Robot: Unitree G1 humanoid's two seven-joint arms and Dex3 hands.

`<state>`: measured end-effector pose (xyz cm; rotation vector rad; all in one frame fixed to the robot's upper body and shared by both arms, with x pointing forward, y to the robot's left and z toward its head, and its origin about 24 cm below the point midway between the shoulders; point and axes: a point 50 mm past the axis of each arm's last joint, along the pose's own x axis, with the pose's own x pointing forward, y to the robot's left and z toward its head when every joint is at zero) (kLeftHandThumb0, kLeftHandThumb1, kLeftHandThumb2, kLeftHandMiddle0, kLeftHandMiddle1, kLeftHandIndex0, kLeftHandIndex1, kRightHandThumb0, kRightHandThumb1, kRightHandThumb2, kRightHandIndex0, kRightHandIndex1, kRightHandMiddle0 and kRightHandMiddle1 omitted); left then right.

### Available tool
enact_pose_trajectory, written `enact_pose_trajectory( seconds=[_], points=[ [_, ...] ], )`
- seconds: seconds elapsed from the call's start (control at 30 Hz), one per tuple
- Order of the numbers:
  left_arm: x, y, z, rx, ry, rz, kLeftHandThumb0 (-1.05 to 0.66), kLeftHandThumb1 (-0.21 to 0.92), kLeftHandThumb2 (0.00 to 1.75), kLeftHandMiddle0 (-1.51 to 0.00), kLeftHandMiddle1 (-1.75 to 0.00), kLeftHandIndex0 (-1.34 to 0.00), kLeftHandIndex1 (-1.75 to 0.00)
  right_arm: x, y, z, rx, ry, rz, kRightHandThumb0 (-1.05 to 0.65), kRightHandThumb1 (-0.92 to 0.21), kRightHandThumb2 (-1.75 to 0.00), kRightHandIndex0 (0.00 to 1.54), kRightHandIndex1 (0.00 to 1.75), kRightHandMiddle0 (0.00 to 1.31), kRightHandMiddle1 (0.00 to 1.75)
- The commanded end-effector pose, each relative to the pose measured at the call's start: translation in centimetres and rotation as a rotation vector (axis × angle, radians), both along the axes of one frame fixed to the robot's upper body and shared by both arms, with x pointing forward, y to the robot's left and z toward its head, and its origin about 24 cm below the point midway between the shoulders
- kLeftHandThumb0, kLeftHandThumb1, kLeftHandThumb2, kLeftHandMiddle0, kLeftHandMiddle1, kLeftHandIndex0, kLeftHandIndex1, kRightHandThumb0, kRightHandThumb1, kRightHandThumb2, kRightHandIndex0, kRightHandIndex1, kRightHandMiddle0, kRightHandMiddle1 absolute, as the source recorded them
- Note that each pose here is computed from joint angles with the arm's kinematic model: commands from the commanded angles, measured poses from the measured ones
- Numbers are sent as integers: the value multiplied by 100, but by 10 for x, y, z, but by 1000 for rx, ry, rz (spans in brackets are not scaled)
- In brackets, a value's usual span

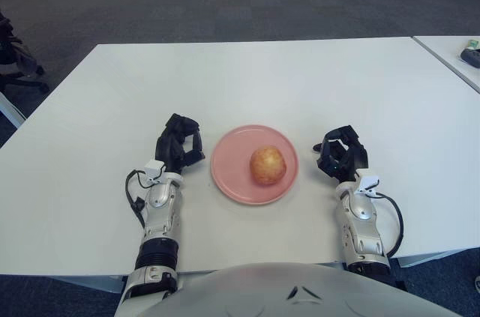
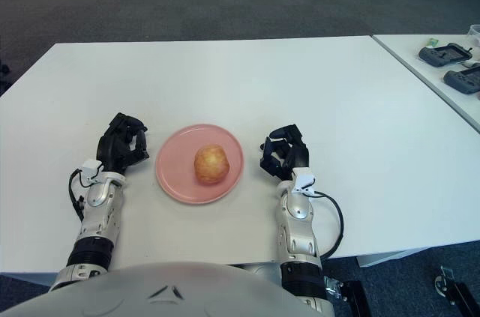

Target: Put the apple into the plate.

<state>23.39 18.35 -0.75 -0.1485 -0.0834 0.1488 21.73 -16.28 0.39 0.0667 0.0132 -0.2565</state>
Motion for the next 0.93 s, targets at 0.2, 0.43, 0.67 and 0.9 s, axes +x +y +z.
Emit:
enact_pose_trajectory(
  seconds=[0.2,0.43,0.67,0.9],
  points=[
    [-9,0,-5,32,31,42,-44,45,117,-111,-175,-51,-175,1,0,3,-4,3,10,-42,-51,-109,66,134,46,175],
    [-11,0,-6,40,36,78,-44,44,117,-109,-175,-51,-175,2,-1,3,-13,15,17,-42,-51,-109,66,134,46,175],
    [-14,-2,-6,66,19,111,-44,43,119,-112,-175,-52,-175,4,0,5,-14,6,37,-41,-53,-107,65,136,44,175],
    [-15,-3,-4,69,-1,121,-44,42,120,-113,-175,-53,-175,5,1,5,-7,-5,55,-41,-54,-105,64,134,43,175]
  ],
)
